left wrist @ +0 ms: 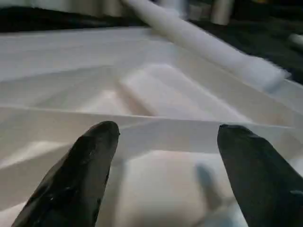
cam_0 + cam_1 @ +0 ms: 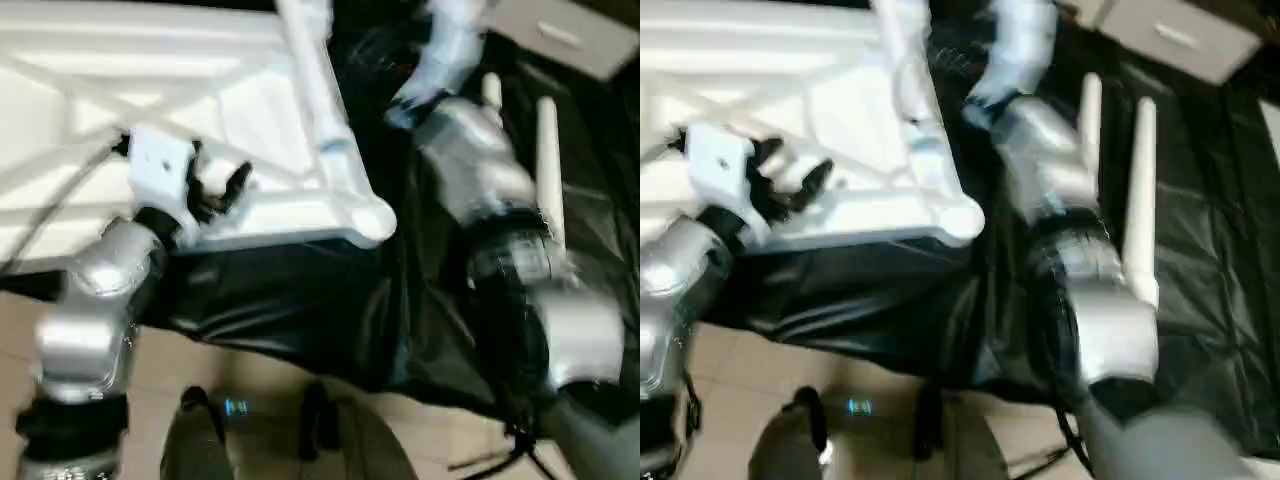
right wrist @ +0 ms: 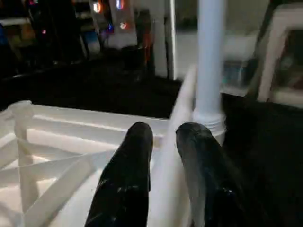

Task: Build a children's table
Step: Pick table leg

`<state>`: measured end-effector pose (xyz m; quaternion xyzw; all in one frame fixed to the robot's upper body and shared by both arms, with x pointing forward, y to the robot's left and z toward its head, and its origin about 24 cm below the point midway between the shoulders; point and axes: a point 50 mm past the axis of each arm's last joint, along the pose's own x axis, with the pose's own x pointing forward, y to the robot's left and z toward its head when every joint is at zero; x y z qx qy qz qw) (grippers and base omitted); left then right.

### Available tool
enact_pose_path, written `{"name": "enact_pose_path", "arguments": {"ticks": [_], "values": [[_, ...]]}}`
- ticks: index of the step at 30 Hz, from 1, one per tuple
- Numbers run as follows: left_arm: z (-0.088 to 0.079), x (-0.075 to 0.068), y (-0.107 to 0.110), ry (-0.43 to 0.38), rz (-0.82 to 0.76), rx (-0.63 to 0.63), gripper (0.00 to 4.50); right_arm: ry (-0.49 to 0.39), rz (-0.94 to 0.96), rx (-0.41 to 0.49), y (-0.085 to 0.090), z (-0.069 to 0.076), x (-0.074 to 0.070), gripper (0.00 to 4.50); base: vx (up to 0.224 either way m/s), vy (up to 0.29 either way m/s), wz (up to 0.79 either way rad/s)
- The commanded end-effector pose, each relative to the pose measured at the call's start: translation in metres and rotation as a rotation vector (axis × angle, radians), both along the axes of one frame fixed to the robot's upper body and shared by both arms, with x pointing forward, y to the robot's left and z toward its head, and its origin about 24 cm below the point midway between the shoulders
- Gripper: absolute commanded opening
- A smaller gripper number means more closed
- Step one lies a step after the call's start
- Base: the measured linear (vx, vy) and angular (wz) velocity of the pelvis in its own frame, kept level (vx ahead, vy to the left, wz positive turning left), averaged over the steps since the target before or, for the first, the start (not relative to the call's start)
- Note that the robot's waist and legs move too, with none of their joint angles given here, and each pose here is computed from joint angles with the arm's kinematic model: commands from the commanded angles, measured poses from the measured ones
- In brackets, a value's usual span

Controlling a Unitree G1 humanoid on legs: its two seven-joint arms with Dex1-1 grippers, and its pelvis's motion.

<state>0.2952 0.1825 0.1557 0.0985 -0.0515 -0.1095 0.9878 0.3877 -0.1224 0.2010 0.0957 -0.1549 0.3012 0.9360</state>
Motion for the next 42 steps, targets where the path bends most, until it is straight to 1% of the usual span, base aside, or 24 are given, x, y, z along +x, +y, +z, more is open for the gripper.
{"name": "enact_pose_path", "arguments": {"ticks": [1,2,3,4,5,6,7,8,9,10,12,15,17,18,22,23,27,31,33,35,37,38,39,42], "values": [[-0.013,-0.008,0.003,-0.004,0.065,-0.053,3.76,0.027,-0.108,-0.079,-0.018,-0.024,-0.025,1.05,0.0,0.0,0.0],[-0.013,-0.009,0.003,-0.008,0.073,-0.064,3.76,0.031,-0.121,-0.09,-0.02,-0.028,-0.029,1.05,0.0,0.0,0.0],[-0.014,-0.019,0.004,-0.039,0.087,-0.12,3.76,0.028,-0.174,-0.121,-0.028,-0.047,-0.055,1.05,0.0,0.0,0.0],[-0.012,-0.027,0.005,-0.072,0.093,-0.144,3.76,0.018,-0.217,-0.141,-0.033,-0.06,-0.077,1.05,0.0,0.0,0.0],[-0.011,-0.03,0.004,-0.088,0.105,-0.124,3.76,0.037,-0.23,-0.138,-0.034,-0.068,-0.089,1.05,0.0,0.0,0.0],[-0.011,-0.03,0.004,-0.088,0.105,-0.124,3.76,0.037,-0.23,-0.138,-0.034,-0.068,-0.089,1.05,-0.051,-0.01,-0.08],[-0.011,-0.032,0.003,-0.1,0.121,-0.109,3.76,0.064,-0.241,-0.13,-0.033,-0.074,-0.098,1.05,-0.051,-0.01,-0.08],[-0.01,-0.032,0.003,-0.105,0.133,-0.109,3.76,0.085,-0.247,-0.115,-0.032,-0.078,-0.102,1.05,-0.112,-0.02,-0.2],[-0.009,-0.028,-0.002,-0.121,0.119,-0.088,3.76,0.116,-0.269,-0.095,-0.029,-0.086,-0.109,1.05,-0.115,0.022,-0.1],[-0.009,-0.028,-0.002,-0.121,0.118,-0.088,3.76,0.117,-0.27,-0.094,-0.028,-0.086,-0.109,1.05,-0.115,0.022,-0.1],[-0.008,-0.02,-0.009,-0.124,0.085,-0.076,3.76,0.137,-0.288,-0.069,-0.025,-0.091,-0.107,1.05,0.012,-0.095,0.56],[-0.007,-0.019,-0.011,-0.135,0.077,-0.068,3.76,0.148,-0.287,-0.083,-0.023,-0.09,-0.11,1.05,0.115,-0.043,0.73],[-0.006,-0.019,-0.013,-0.14,0.069,-0.079,3.76,0.153,-0.309,-0.07,-0.023,-0.086,-0.111,1.05,0.122,0.075,0.88],[-0.006,-0.018,-0.013,-0.134,0.077,-0.084,3.76,0.162,-0.319,-0.04,-0.025,-0.083,-0.109,1.05,0.175,0.082,0.72],[-0.007,-0.019,-0.014,-0.138,0.069,-0.084,3.76,0.164,-0.326,-0.041,-0.027,-0.082,-0.11,1.05,0.191,0.099,0.16],[-0.008,-0.019,-0.015,-0.133,0.054,-0.077,3.76,0.173,-0.369,-0.017,-0.032,-0.081,-0.107,1.05,0.213,0.074,0.04],[-0.01,-0.019,-0.019,-0.122,0.03,-0.086,3.76,0.183,-0.404,0.005,-0.037,-0.081,-0.107,1.05,0.274,-0.008,0.09],[-0.011,-0.018,-0.024,-0.111,-0.006,-0.125,3.76,0.191,-0.437,-0.009,-0.042,-0.079,-0.106,1.05,0.303,-0.049,0.25],[-0.017,-0.018,-0.032,-0.077,-0.053,-0.143,3.76,0.259,-0.525,-0.065,-0.053,-0.083,-0.1,1.05,0.233,0.015,0.21],[-0.021,-0.019,-0.037,-0.048,-0.106,-0.135,3.76,0.267,-0.548,-0.075,-0.058,-0.079,-0.095,1.05,0.183,0.055,0.2],[-0.025,-0.021,-0.041,-0.026,-0.163,-0.114,3.76,0.306,-0.535,-0.147,-0.061,-0.078,-0.091,1.05,0.059,0.057,0.13],[-0.027,-0.023,-0.042,-0.008,-0.193,-0.112,3.76,0.321,-0.508,-0.152,-0.062,-0.077,-0.09,1.3,0.068,0.053,0.18],[-0.028,-0.025,-0.043,0.001,-0.209,-0.109,3.76,0.334,-0.498,-0.146,-0.063,-0.077,-0.089,1.38,0.1,0.074,0.18],[-0.033,-0.03,-0.046,0.029,-0.269,-0.083,3.76,0.384,-0.514,-0.174,-0.07,-0.077,-0.084,1.55,0.033,0.025,0.06]]}}
